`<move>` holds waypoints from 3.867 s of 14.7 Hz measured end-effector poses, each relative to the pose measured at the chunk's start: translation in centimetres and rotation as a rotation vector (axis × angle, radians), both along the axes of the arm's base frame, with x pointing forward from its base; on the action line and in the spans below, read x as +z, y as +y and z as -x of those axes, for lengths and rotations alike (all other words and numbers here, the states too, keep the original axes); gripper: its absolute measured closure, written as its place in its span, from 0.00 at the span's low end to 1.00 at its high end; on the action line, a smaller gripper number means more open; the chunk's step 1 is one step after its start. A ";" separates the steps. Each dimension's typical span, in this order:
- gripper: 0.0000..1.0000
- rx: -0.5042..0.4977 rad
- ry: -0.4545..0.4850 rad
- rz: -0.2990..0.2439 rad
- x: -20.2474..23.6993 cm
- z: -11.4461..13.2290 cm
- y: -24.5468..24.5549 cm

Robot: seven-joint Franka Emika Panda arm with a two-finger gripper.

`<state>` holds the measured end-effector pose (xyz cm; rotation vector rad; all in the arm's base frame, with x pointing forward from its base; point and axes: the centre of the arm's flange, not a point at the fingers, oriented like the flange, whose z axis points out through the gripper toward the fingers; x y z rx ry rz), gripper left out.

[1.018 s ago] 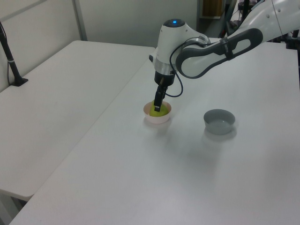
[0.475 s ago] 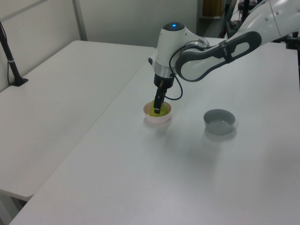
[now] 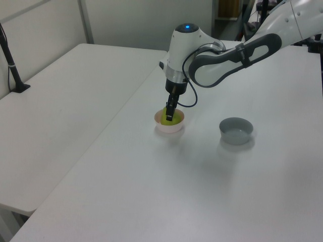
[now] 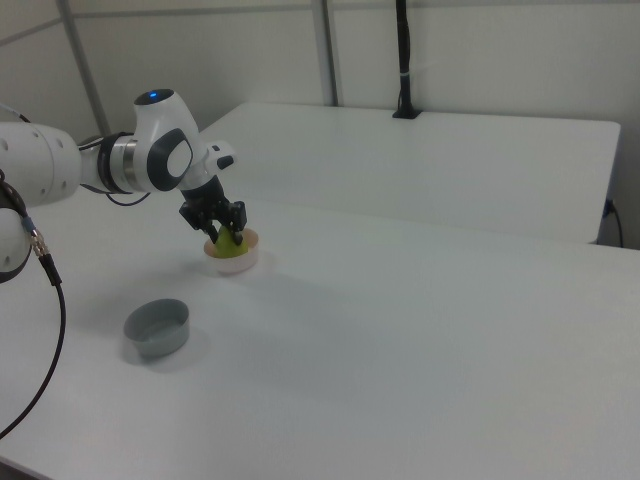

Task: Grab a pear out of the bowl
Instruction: 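Close the gripper around the green pear, then lift the pear up out of the pink bowl, then carry the pear away from the bowl and lower it onto the table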

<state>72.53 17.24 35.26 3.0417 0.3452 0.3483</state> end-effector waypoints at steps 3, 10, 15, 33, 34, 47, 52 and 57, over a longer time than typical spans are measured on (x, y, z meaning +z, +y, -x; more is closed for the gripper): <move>0.46 0.005 0.000 0.001 0.0 0.0 0.0; 0.46 0.004 -0.013 -0.003 0.7 -0.2 -0.1; 0.46 0.003 -0.082 -0.030 5.9 0.0 -0.2; 0.46 -0.200 0.000 -0.031 13.8 2.8 -23.5; 0.46 -0.204 0.008 -0.030 13.5 3.0 -24.2; 0.46 -0.169 0.067 -0.022 6.9 5.3 -26.1; 0.46 -0.130 0.085 -0.014 2.9 5.7 -25.7; 0.46 -0.118 0.064 -0.001 0.0 5.2 -25.5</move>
